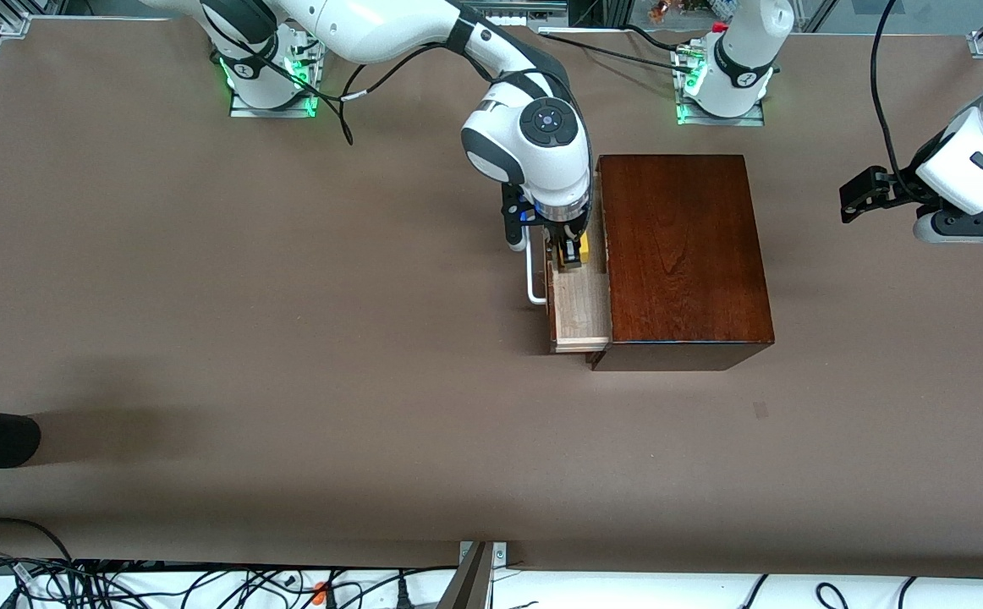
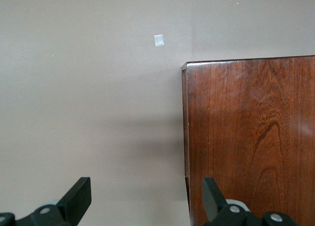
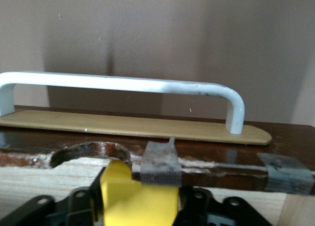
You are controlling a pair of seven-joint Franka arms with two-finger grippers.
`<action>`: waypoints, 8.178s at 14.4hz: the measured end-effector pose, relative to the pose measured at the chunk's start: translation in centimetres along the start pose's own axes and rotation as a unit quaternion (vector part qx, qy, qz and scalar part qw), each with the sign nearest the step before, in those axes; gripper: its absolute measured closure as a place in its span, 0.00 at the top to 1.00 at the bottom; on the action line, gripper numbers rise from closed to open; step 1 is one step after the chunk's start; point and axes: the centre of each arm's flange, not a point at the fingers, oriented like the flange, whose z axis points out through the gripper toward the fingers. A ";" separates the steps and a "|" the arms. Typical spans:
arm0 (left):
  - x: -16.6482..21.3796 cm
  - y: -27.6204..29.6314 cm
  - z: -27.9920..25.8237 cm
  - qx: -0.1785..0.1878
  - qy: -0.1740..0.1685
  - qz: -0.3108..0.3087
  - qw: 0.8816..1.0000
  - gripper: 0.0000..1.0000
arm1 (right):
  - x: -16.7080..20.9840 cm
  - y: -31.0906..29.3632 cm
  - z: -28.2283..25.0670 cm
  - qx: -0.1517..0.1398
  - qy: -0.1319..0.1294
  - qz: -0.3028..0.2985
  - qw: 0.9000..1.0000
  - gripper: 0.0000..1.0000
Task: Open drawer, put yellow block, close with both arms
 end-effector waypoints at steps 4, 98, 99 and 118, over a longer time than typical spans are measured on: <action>0.0 0.1 -0.1 0.000 0.001 0.001 1.000 1.00 | 0.1 -0.7 -3.8 -0.021 0.033 0.008 0.999 1.00; 5.9 16.0 5.6 -0.031 -0.095 0.396 0.913 1.00 | 59.5 -7.5 -39.2 -0.123 0.038 -0.659 0.741 1.00; 5.8 15.3 5.4 -0.030 -0.100 0.385 0.917 1.00 | 59.5 -7.5 -39.2 -0.123 0.038 -0.659 0.741 1.00; 0.0 0.8 -1.2 0.008 0.036 0.006 0.999 1.00 | 59.5 -7.5 -39.2 -0.122 0.038 -0.659 0.741 1.00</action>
